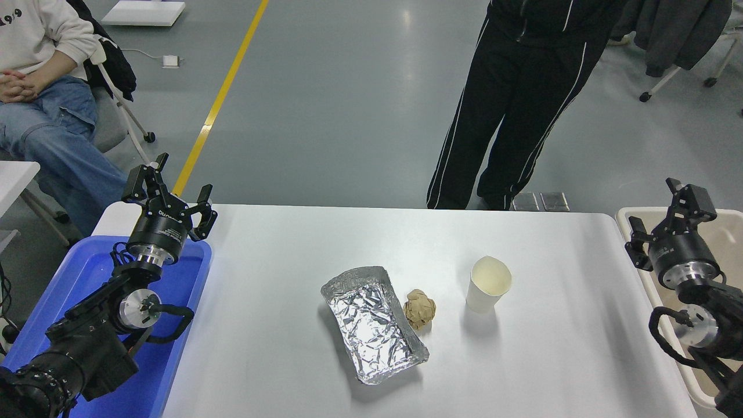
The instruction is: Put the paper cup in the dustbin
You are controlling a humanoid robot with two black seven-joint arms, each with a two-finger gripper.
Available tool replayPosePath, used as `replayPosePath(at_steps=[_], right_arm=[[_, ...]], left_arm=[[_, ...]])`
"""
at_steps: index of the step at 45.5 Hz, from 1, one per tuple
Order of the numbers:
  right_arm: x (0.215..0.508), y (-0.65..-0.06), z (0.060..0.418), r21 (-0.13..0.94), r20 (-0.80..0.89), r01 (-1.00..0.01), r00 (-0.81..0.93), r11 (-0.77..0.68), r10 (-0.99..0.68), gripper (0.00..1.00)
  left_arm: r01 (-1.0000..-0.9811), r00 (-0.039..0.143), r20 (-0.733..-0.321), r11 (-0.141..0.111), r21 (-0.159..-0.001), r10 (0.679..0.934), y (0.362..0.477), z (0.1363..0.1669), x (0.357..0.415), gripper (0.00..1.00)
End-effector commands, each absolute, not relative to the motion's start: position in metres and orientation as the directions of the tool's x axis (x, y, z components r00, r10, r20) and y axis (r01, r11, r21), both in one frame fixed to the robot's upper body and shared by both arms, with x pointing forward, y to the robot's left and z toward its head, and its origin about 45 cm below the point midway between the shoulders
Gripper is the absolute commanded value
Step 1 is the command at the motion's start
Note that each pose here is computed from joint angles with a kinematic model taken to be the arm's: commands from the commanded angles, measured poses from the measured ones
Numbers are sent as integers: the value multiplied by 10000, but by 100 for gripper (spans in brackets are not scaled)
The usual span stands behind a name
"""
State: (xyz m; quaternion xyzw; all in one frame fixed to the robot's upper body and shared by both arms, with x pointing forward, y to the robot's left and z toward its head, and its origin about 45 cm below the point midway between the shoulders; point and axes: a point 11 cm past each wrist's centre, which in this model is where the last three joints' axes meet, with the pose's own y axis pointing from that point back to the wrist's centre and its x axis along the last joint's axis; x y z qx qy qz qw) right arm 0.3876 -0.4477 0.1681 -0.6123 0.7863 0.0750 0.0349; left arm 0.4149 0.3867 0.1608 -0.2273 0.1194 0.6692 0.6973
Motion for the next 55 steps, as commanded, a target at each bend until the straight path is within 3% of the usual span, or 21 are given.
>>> replayPosePath(at_steps=[1, 26, 44, 49, 55], right_arm=[[3903, -4457, 1709, 677, -1531, -9711, -2367, 2288, -9594, 100], [3902, -4610, 1838, 532, -755, -9741, -2234, 2198, -9718, 100], [4309, -4533, 2586, 247, 4126, -9996, 246, -158, -9106, 100], [4364, -4425, 2666, 828, 5911, -9895, 1443, -1183, -7935, 100], [4389, -4219, 2580, 2272, 7684, -9432, 3266, -2424, -5503, 100]], left_arm=[[-9876, 748, -4708, 0, -1569, 8791, 3870, 1607, 4149, 100], [-9876, 748, -4708, 0, -1569, 8791, 3870, 1607, 4149, 100], [-9876, 748, -4708, 0, -1569, 8791, 3870, 1607, 4149, 100], [-9878, 768, -4706, 29, -1557, 8790, 3863, 1606, 4150, 100], [-9876, 767, -4706, 22, -1570, 8790, 3864, 1608, 4150, 100]])
